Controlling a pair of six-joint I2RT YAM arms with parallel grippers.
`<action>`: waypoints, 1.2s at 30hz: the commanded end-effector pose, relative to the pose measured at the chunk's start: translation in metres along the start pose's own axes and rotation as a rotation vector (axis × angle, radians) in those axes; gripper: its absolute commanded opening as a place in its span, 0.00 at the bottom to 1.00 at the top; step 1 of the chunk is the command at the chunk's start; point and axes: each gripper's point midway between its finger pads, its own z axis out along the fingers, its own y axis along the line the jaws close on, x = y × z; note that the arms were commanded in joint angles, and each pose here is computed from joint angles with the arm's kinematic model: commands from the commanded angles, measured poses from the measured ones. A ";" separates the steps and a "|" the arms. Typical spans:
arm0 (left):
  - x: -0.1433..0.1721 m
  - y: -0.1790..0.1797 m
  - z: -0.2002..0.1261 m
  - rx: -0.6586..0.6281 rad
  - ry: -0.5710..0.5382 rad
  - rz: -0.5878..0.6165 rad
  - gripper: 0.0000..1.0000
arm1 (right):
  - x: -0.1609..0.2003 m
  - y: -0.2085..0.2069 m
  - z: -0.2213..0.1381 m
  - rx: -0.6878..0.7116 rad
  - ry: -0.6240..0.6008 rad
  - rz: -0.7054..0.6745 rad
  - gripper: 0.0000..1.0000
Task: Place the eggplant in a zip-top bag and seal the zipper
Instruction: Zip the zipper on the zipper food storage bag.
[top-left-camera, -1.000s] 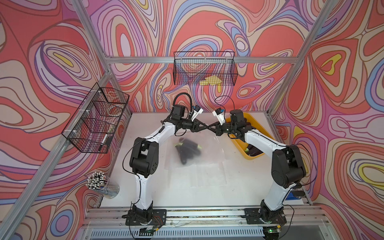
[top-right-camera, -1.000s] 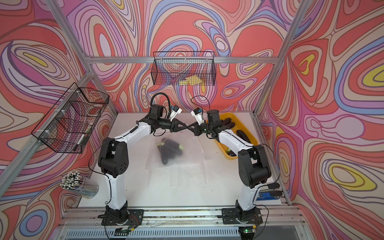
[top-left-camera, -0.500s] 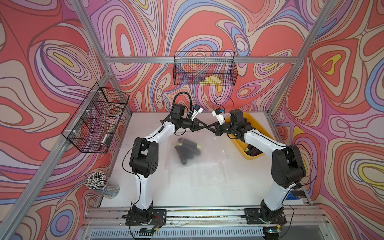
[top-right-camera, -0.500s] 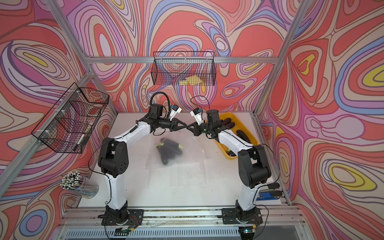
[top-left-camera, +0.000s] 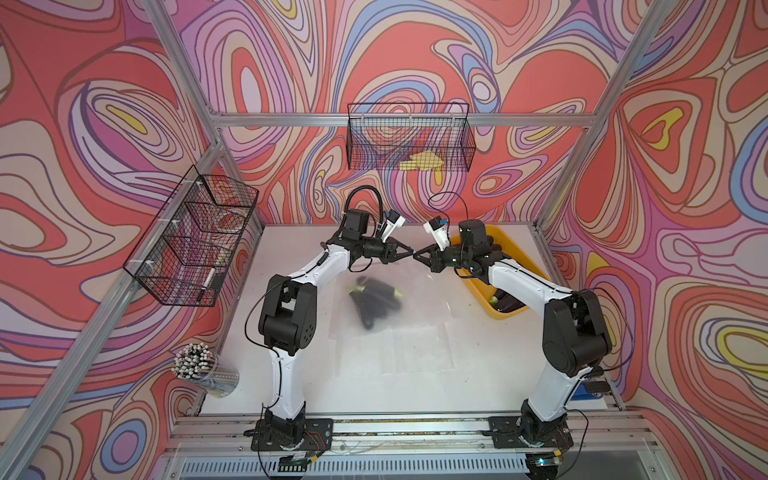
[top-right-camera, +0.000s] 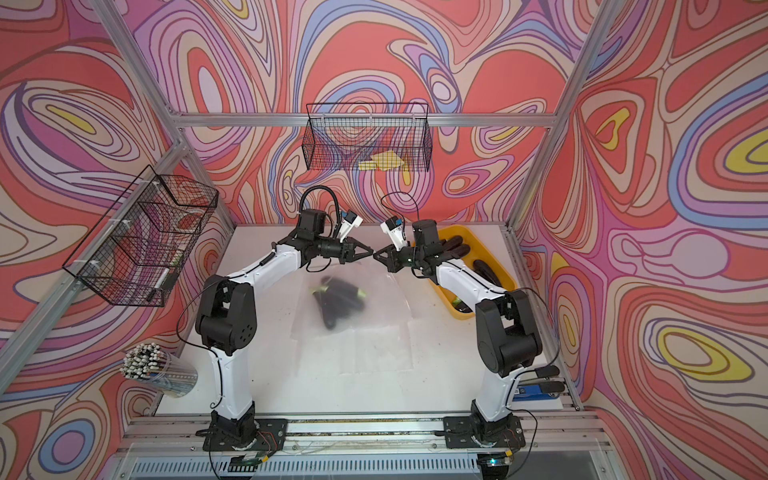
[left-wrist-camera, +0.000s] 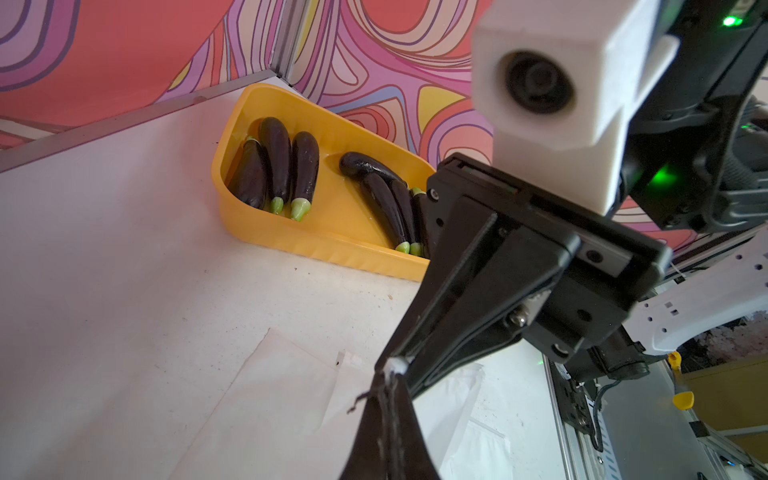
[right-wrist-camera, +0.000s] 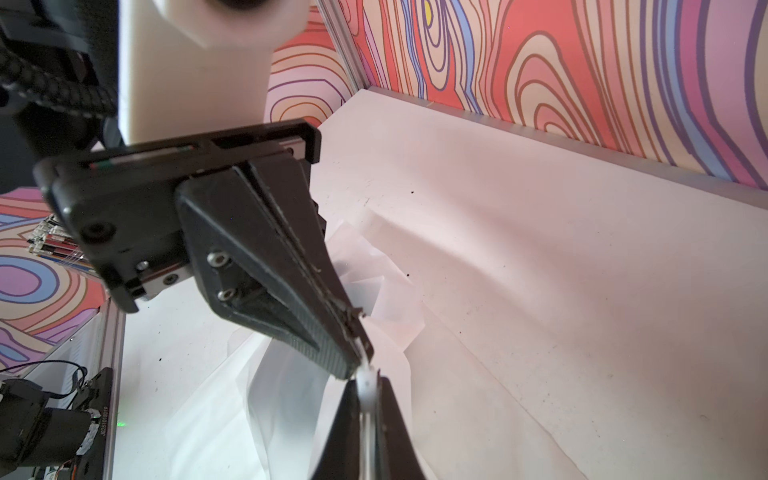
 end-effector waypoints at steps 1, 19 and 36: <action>-0.024 -0.010 -0.010 -0.040 -0.084 0.043 0.00 | 0.012 0.002 -0.004 0.017 0.034 0.015 0.04; -0.035 0.012 -0.024 -0.140 -0.136 0.033 0.00 | 0.042 0.015 -0.026 0.040 0.111 0.044 0.05; -0.066 0.056 -0.056 -0.302 -0.215 0.021 0.00 | 0.074 0.029 -0.041 0.031 0.176 0.132 0.05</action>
